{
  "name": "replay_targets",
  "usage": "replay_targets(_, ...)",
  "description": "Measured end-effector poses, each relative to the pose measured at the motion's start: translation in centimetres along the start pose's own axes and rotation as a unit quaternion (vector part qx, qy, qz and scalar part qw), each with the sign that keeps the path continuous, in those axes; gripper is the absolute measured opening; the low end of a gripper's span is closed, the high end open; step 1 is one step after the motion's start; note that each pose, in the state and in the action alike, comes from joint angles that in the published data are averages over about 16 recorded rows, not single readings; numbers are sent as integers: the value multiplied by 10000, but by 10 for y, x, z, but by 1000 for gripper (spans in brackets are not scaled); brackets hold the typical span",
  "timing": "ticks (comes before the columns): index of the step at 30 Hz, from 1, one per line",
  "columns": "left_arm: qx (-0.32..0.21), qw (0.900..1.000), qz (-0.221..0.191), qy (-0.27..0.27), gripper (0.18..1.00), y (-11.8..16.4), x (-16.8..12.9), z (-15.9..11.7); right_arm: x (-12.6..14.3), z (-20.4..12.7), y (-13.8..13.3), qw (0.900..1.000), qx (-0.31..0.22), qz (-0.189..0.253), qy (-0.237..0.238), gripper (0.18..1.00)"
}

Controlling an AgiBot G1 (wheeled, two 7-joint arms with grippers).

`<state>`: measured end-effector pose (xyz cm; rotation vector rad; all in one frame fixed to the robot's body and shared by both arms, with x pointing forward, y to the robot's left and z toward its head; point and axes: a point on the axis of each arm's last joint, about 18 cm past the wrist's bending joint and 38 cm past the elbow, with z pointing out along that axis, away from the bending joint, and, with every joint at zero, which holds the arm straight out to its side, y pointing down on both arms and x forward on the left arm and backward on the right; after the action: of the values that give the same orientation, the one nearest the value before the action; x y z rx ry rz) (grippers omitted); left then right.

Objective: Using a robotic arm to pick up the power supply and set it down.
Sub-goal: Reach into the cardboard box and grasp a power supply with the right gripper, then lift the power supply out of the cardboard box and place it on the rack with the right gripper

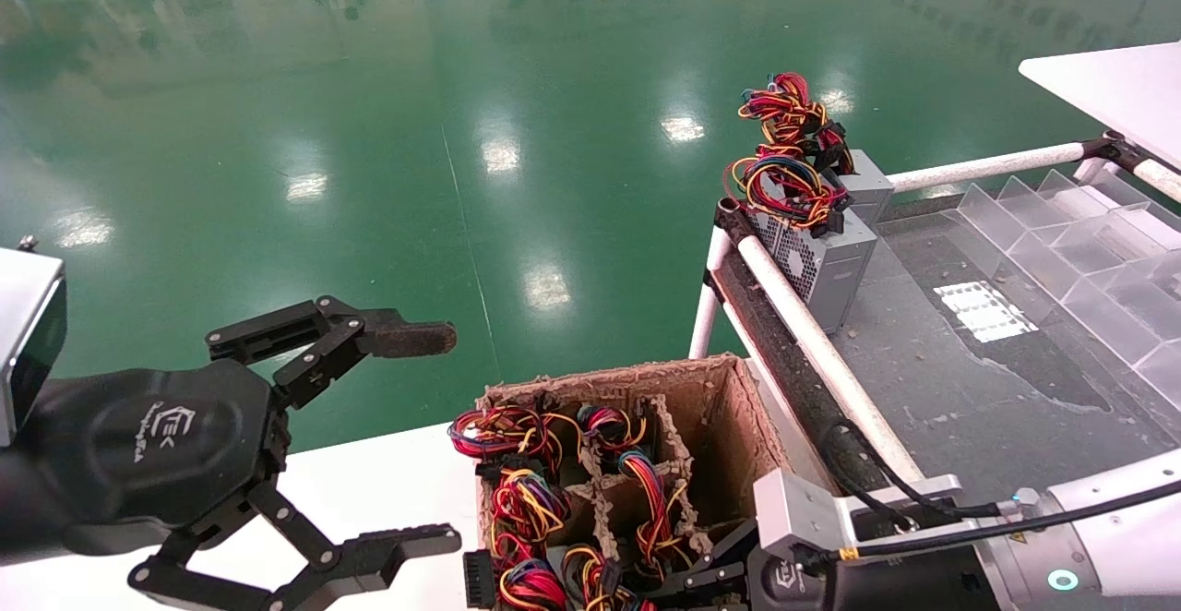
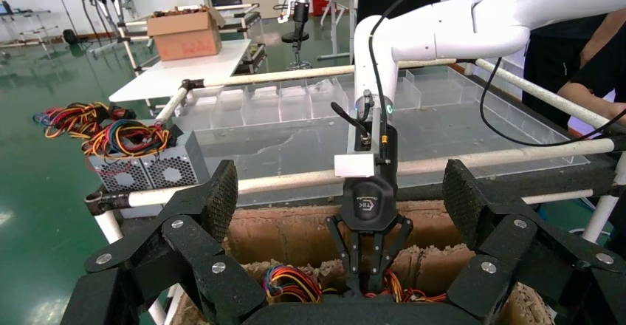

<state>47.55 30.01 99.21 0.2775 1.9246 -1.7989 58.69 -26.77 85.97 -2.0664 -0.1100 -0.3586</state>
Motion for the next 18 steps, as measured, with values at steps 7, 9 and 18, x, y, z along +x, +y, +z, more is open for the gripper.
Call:
replay_targets(7,0,10000,0,0,1001,0,0,0,-1,-8,-3,9998,170,-6,110,244)
replay_targets(9,0,10000,0,0,1001,0,0,0,-1,-11,-4,9996,218,-28,150,241)
replay_targets(18,0,10000,0,0,1001,0,0,0,-3,-29,-19,9980,444,-246,367,235)
